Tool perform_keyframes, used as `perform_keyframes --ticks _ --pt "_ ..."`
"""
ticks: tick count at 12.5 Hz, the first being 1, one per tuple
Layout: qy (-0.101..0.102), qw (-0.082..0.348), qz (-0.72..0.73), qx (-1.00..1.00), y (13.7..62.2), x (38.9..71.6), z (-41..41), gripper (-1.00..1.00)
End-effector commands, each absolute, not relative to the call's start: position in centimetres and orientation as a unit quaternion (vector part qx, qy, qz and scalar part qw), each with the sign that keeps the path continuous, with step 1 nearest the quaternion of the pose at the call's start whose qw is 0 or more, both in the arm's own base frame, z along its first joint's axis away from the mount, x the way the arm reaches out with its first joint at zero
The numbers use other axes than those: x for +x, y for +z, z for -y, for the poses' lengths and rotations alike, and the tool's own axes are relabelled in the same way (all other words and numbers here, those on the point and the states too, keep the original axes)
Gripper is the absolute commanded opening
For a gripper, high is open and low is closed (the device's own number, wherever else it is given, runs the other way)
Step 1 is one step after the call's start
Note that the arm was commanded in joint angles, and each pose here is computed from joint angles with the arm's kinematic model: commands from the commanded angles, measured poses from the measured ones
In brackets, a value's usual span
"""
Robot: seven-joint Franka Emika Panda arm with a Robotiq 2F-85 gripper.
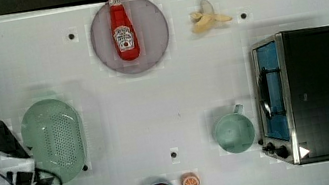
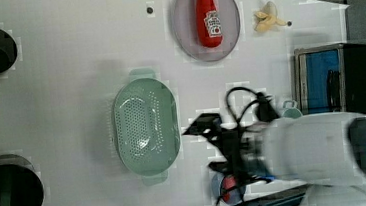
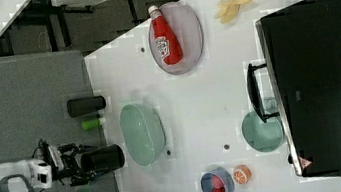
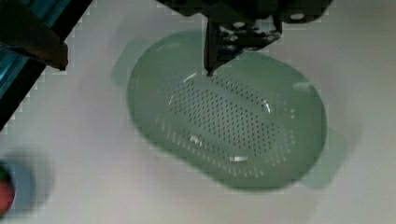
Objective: Drag strainer left to right.
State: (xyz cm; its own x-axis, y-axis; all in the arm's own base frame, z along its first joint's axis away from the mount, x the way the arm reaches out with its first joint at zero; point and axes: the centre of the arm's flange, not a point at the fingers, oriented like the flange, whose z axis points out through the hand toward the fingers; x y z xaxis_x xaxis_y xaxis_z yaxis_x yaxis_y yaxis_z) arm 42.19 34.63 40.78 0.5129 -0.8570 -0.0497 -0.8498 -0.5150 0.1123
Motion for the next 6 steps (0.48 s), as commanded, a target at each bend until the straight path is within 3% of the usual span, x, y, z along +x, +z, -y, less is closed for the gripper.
perform_keyframes --ticks 1,6 --pt "-0.047 0.007 0.656 0.754 38.9 44.8 -33.5 1.0" --pt "-0.064 0.021 0.683 0.727 28.3 46.1 -34.3 1.0"
